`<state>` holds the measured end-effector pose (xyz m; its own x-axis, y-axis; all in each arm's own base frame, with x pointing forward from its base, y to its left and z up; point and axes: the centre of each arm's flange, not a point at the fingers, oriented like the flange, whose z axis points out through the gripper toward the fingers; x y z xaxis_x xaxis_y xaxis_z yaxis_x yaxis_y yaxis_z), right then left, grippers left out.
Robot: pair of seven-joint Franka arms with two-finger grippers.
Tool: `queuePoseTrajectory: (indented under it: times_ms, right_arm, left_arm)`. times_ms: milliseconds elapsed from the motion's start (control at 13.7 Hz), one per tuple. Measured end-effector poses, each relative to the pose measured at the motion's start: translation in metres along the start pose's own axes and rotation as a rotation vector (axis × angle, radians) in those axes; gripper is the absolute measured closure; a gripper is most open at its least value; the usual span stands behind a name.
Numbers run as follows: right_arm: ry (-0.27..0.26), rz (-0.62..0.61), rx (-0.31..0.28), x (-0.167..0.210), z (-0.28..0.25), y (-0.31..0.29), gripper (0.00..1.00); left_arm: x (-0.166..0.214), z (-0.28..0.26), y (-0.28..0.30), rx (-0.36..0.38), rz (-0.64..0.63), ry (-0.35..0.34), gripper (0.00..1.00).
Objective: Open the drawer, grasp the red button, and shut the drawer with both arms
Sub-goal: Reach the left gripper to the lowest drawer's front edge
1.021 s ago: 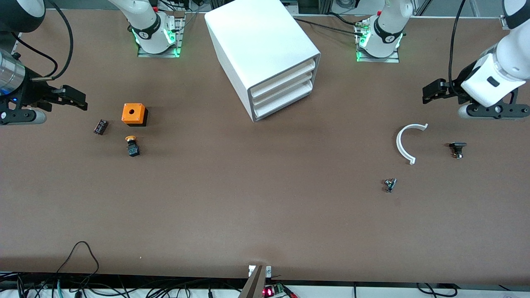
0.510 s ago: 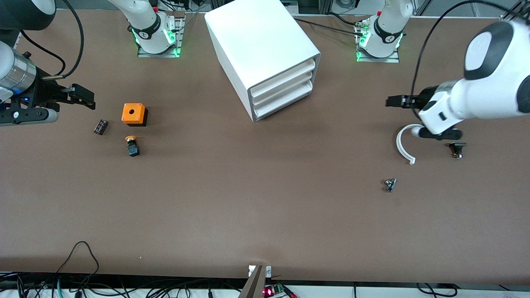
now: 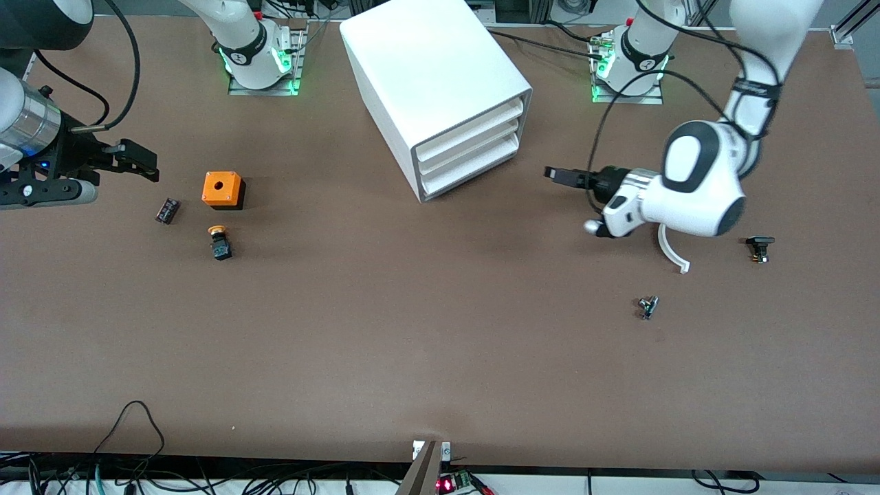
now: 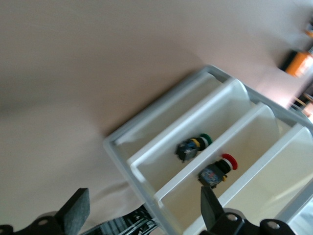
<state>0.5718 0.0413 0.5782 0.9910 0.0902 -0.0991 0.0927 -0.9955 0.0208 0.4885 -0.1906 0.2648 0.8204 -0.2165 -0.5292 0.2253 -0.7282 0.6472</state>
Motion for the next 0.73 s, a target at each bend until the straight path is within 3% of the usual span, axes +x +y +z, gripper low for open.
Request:
queuePoseTrajectory:
  times_ms: [219, 729]
  right_arm:
    - [0.0, -0.001, 0.0, 0.0, 0.0, 0.0, 0.0]
    - [0.0, -0.004, 0.0, 0.0, 0.0, -0.001, 0.0]
  left_arm:
    - [-0.008, 0.068, -0.009, -0.111, 0.108, -0.027, 0.0]
    - [-0.021, 0.109, 0.009, -0.137, 0.16, -0.082, 0.07]
